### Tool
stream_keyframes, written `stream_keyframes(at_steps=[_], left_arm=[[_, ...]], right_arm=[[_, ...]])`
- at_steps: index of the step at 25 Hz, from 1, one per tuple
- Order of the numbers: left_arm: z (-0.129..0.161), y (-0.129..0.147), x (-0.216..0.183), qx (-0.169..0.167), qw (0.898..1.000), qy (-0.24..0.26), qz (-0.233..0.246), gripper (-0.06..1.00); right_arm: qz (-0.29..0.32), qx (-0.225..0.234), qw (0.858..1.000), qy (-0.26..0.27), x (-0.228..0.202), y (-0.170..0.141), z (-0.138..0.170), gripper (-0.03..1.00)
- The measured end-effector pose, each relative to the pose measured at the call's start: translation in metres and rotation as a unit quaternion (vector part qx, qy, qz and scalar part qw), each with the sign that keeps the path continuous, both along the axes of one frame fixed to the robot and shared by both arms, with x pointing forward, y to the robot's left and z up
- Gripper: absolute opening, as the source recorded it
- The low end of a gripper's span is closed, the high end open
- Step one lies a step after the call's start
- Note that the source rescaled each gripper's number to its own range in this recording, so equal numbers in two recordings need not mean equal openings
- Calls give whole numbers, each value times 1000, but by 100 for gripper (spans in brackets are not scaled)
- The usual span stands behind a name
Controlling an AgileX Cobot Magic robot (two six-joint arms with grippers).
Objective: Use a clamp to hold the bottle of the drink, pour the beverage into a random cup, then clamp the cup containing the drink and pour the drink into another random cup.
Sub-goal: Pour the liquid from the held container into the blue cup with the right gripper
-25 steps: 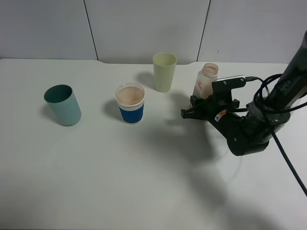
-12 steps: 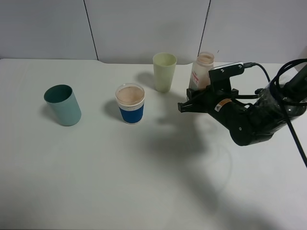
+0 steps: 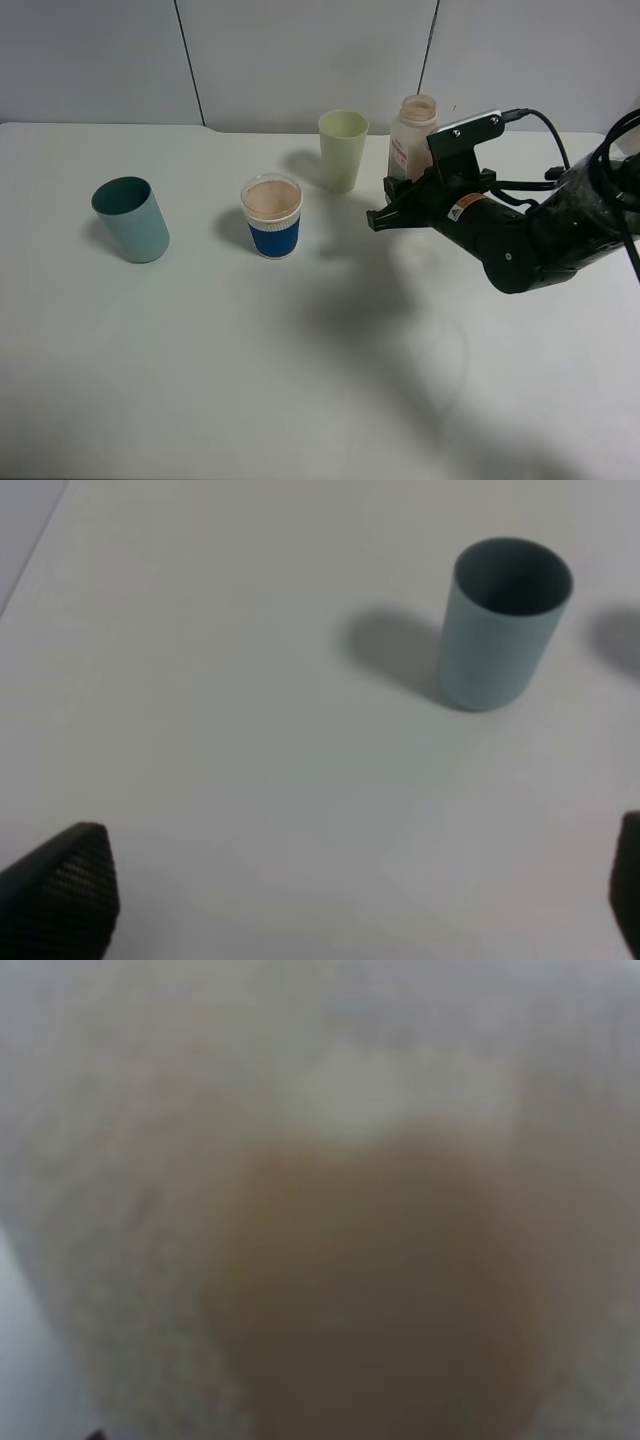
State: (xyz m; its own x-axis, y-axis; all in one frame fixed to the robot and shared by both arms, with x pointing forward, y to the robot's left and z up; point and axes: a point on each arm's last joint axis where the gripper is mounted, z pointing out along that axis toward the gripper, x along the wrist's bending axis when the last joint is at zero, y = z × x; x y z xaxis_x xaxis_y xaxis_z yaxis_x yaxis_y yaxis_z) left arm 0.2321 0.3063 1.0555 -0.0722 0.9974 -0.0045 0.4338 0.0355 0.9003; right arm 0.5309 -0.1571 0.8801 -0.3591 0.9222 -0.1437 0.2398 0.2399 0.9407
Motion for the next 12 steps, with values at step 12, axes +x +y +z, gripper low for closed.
stream_keyframes(at_steps=[12], left_arm=[[0, 0, 0, 0, 1000, 0, 0, 100]], right_arm=[[-4, -40, 999, -4, 0, -3, 5, 1]])
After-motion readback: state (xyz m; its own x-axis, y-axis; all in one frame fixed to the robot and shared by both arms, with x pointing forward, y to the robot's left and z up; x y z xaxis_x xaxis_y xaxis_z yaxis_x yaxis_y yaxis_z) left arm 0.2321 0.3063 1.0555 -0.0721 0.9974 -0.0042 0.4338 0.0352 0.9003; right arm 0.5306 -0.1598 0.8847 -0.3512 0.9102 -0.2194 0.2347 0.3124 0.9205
